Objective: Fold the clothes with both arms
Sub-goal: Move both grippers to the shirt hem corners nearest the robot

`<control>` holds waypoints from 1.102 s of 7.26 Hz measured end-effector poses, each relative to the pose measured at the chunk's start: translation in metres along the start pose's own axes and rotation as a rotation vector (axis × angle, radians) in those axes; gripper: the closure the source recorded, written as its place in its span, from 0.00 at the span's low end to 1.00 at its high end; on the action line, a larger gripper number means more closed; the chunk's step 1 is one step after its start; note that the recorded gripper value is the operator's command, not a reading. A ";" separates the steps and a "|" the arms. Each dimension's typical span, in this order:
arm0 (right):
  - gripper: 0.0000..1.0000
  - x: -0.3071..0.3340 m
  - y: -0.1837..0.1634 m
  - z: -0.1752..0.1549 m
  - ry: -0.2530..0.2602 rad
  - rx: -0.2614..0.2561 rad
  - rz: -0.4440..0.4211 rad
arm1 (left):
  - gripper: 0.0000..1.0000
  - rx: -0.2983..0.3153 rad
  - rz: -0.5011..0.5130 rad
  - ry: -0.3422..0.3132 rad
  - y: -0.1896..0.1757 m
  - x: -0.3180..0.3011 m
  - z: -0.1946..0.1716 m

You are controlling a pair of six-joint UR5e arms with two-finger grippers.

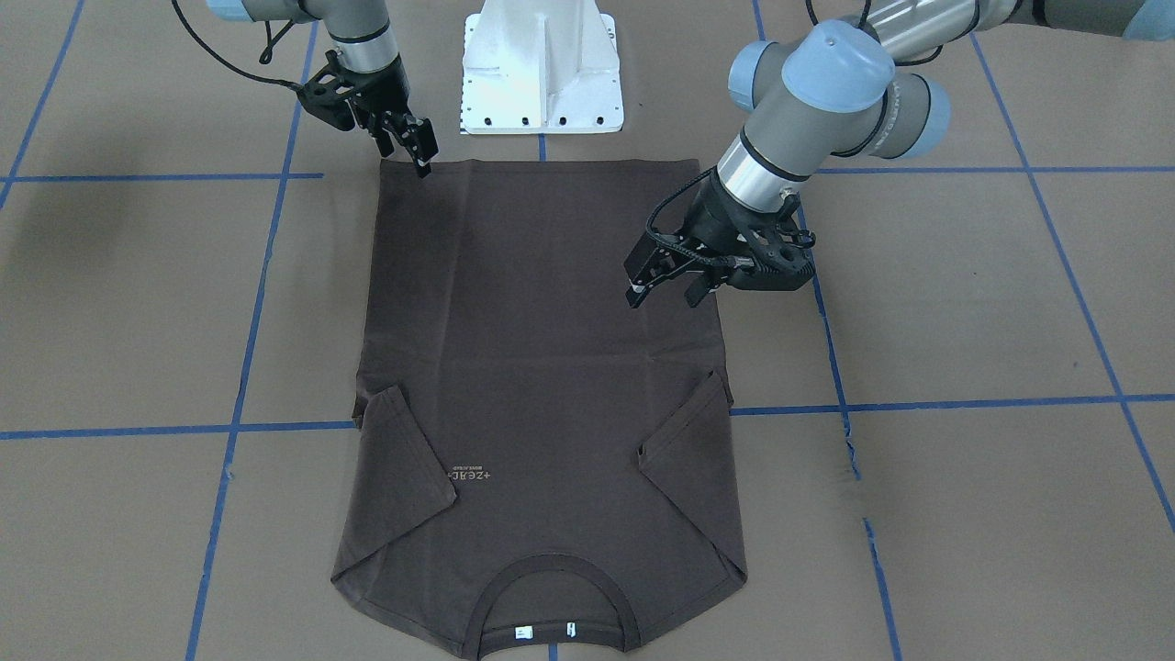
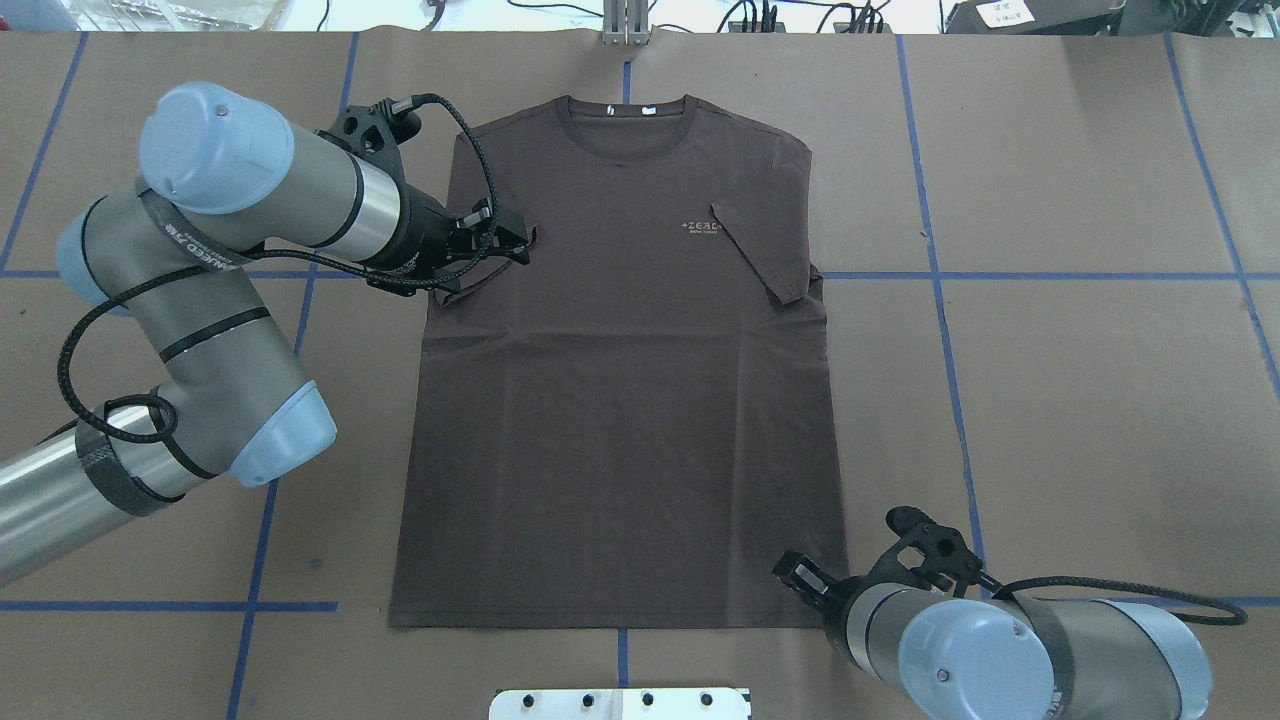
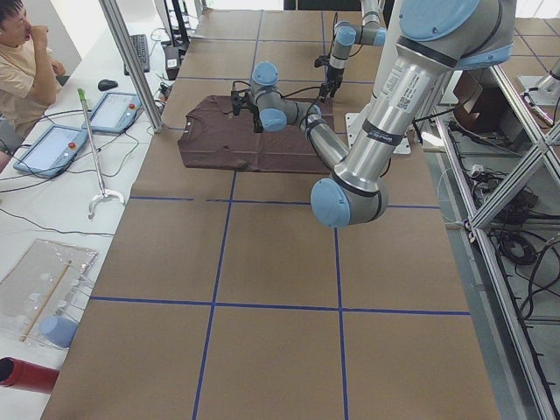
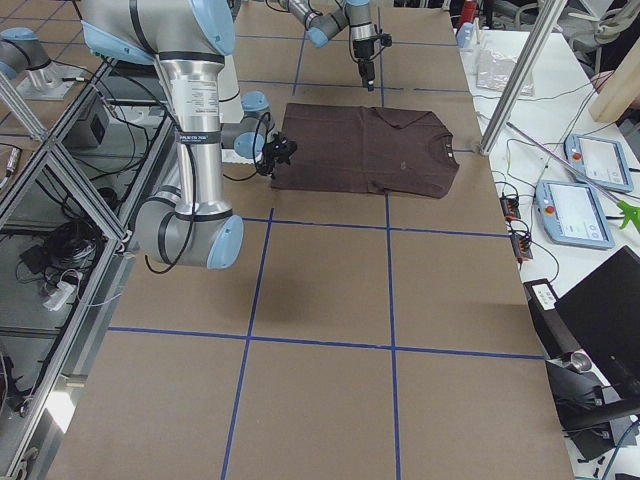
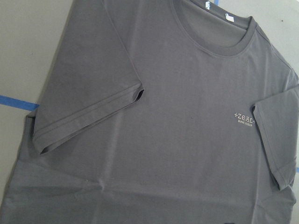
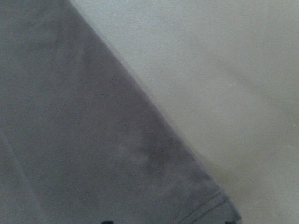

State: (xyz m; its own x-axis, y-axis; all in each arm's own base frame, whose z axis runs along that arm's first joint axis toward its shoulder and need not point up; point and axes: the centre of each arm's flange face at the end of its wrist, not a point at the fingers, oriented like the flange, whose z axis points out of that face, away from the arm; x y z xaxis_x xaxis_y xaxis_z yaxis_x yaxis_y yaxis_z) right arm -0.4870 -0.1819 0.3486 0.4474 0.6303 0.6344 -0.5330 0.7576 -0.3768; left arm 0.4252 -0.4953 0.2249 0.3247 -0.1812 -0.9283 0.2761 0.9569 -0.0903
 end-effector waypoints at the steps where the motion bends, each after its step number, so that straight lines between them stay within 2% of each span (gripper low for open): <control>1: 0.27 0.009 -0.003 0.001 0.014 0.010 -0.002 | 0.12 0.000 0.000 0.001 0.000 0.000 0.000; 3: 0.58 0.016 -0.005 0.003 0.026 0.015 -0.006 | 0.12 0.001 0.001 0.004 0.001 0.002 -0.002; 6: 0.60 0.019 -0.003 0.006 0.036 0.016 -0.009 | 0.12 0.005 -0.002 0.001 0.000 0.000 -0.003; 7: 0.86 0.020 -0.003 0.007 0.038 0.017 -0.010 | 0.12 0.005 -0.003 -0.003 0.001 -0.005 -0.004; 8: 1.00 0.020 -0.003 0.008 0.040 0.017 -0.011 | 0.12 0.005 -0.003 -0.005 0.003 -0.010 -0.006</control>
State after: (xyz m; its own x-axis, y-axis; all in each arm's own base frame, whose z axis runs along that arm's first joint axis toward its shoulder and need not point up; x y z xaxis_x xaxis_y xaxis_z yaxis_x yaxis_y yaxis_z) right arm -0.4822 -0.1731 0.3679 0.4811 0.6288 0.6109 -0.5403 0.7614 -0.3582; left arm 0.4173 -0.4894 0.2318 0.3280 -0.1852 -0.9263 0.2814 0.9552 -0.0913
